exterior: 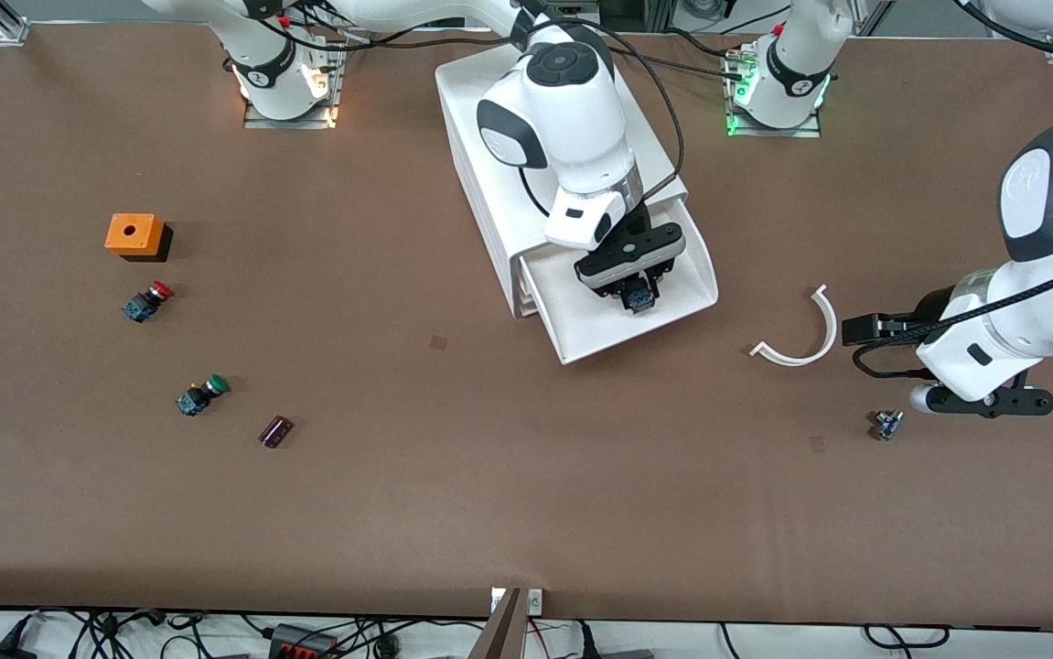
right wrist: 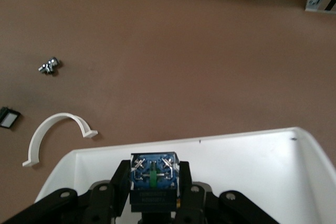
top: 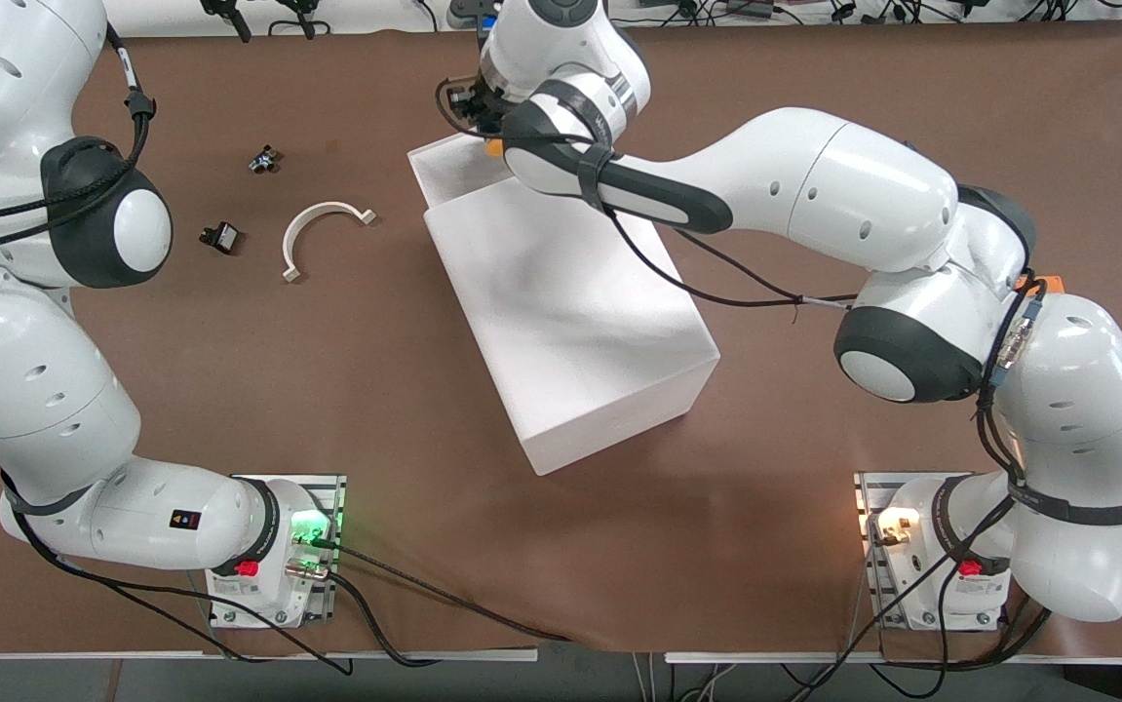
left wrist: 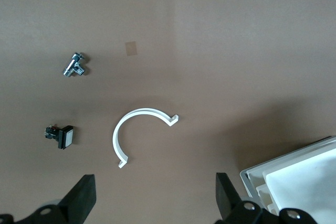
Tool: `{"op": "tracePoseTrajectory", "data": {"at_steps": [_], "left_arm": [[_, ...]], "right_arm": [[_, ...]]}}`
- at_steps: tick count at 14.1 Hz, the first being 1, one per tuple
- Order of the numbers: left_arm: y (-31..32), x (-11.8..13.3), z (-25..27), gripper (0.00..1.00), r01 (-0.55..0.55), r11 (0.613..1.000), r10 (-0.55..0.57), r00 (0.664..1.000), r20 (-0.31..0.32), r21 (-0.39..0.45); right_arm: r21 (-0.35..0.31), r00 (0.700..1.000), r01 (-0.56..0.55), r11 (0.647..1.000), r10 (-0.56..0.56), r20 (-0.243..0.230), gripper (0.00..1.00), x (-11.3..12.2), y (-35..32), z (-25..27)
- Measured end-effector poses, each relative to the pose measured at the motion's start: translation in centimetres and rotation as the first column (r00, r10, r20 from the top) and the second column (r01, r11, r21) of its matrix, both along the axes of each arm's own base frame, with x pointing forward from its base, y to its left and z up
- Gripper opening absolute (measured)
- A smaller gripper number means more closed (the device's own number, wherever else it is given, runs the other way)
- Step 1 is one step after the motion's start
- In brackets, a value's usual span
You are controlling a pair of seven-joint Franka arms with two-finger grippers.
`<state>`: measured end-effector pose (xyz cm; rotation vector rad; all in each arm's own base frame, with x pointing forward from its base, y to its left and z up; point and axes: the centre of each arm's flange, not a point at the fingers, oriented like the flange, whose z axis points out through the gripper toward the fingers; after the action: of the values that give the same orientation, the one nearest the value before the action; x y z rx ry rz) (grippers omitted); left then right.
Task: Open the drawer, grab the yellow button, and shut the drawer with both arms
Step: 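Lift the button out with the right gripper while the left gripper reaches the drawer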
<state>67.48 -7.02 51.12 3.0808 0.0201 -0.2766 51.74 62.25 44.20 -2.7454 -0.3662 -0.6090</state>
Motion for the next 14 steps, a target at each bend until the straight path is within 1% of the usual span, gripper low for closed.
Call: {"op": "tracePoseTrajectory", "data": {"at_steps": [1, 3, 5, 6, 7, 8, 11, 14], "left_arm": [[-0.4, 0.0, 0.0, 1.0, -0.023, 0.999, 0.023, 1.0, -0.004, -0.025], [-1.2, -0.1, 0.0, 1.0, -0.119, 0.991, 0.118, 0.993, -0.025, -0.068], [-2.1, -0.1, -0.8, 1.0, -0.203, 0.977, 0.2, 0.978, -0.053, -0.063], [-3.3, 0.0, -1.4, 1.0, -0.222, 0.973, 0.219, 0.974, -0.057, -0.057], [-5.0, 0.2, -2.4, 1.0, -0.234, 0.971, 0.232, 0.971, -0.05, -0.053], [-6.5, 0.5, -3.8, 1.0, -0.245, 0.968, 0.244, 0.969, -0.034, -0.053], [-11.0, 0.7, -8.7, 1.0, -0.292, 0.955, 0.293, 0.956, 0.011, -0.055], [-15.9, -0.6, -11.6, 1.0, -0.363, 0.93, 0.365, 0.93, 0.034, -0.052]], "right_arm": [[-0.001, 1.0, 0.015, 1.0, -0.015, 0.006, 0.41, 0.7, -0.8, 1.0], [-0.03, 0.998, 0.058, 0.998, -0.059, -0.009, 0.41, 2.9, -3.7, 2.9], [-0.069, 0.993, 0.115, 0.991, -0.117, -0.033, 0.41, 6.0, -8.0, 4.6], [-0.087, 0.988, 0.147, 0.985, -0.151, -0.045, 0.41, 7.7, -10.6, 5.2], [-0.109, 0.983, 0.168, 0.98, -0.175, -0.054, 0.41, 9.6, -13.5, 5.7], [-0.141, 0.979, 0.18, 0.973, -0.192, -0.074, 0.41, 11.0, -16.1, 6.0], [-0.228, 0.954, 0.204, 0.952, -0.246, -0.173, 0.41, 14.4, -23.2, 4.3], [-0.33, 0.917, 0.185, 0.926, -0.284, -0.281, 0.41, 17.3, -31.2, -1.3]]}}
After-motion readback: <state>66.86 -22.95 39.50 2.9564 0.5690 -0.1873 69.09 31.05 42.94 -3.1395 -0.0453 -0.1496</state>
